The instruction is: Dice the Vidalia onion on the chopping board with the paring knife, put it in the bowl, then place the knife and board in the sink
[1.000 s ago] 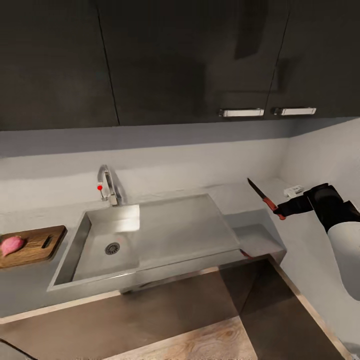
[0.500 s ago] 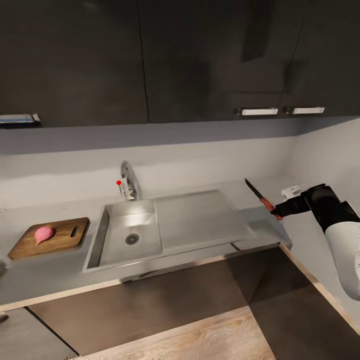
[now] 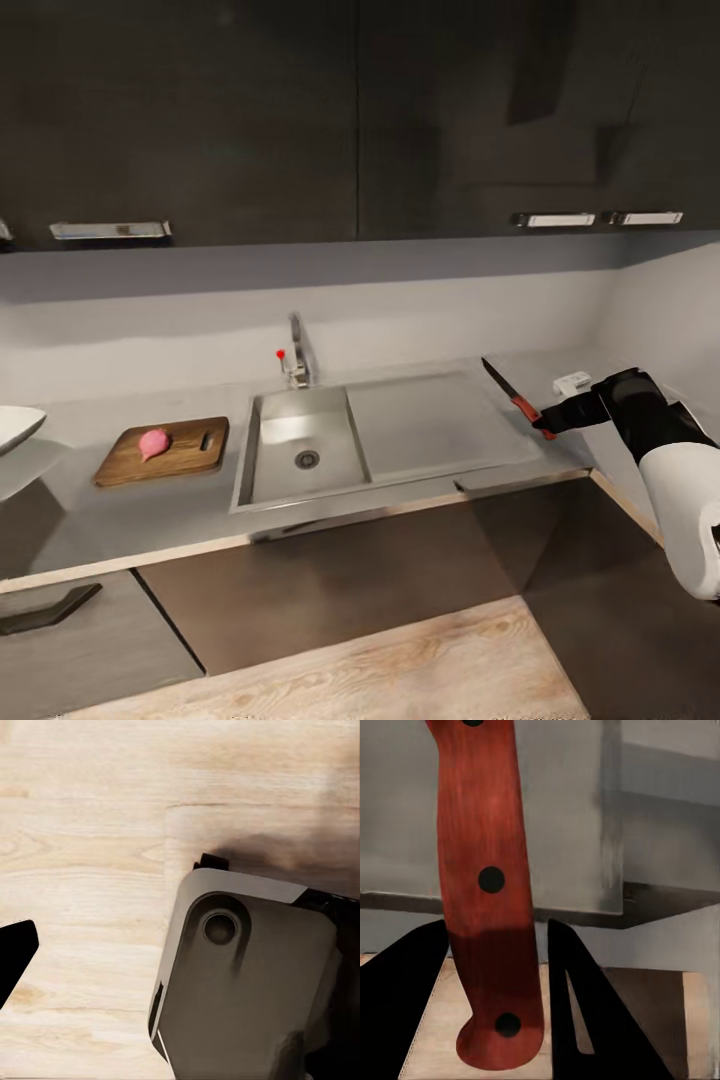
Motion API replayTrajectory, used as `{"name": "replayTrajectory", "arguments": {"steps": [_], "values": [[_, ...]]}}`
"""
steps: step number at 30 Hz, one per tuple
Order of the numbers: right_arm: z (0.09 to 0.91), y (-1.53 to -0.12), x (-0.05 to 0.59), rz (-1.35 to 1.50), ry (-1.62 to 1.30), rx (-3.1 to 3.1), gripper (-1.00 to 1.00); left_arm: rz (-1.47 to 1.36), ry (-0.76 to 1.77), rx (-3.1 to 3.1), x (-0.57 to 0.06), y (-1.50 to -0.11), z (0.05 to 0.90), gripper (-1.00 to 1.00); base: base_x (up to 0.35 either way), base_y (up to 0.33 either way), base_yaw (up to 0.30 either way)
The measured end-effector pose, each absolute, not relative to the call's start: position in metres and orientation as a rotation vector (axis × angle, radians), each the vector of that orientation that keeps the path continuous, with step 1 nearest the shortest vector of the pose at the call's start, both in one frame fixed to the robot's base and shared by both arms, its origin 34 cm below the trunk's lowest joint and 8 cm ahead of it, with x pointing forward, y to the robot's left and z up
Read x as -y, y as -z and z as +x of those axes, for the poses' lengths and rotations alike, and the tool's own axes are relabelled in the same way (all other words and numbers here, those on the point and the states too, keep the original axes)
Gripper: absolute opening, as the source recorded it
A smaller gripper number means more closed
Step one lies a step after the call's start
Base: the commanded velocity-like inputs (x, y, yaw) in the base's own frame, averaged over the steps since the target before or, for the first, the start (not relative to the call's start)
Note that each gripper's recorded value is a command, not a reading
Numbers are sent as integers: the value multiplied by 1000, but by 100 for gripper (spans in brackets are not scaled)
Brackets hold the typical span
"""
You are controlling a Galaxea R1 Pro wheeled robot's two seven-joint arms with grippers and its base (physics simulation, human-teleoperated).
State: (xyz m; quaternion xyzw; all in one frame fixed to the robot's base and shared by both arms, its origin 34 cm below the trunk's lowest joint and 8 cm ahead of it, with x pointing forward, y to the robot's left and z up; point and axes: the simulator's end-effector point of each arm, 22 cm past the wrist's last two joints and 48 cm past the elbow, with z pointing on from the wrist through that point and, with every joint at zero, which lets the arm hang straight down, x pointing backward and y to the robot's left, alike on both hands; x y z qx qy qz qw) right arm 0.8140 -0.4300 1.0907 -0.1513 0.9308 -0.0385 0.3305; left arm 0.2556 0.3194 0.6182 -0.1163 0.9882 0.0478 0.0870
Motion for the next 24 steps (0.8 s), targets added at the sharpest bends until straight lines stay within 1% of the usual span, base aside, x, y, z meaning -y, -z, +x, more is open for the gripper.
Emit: {"name": "replayTrajectory", "arguments": {"steps": [4, 13, 19, 24], "values": [[814, -1089, 430, -397, 101, -2435, -100, -346, -143, -2946, -319, -618, 255, 100, -187, 260, 71], [814, -1086, 426, -399, 92, -2441, -100, -346, -149, -2945, -323, -618, 255, 100, -165, 263, 7], [814, -1082, 421, -406, 83, -2448, -100, -345, -150, -2945, -324, -618, 255, 100, -100, 279, 0], [813, -1082, 420, -407, 80, -2448, -100, -345, -150, -2944, -324, -618, 255, 100, -23, 296, 0]]}}
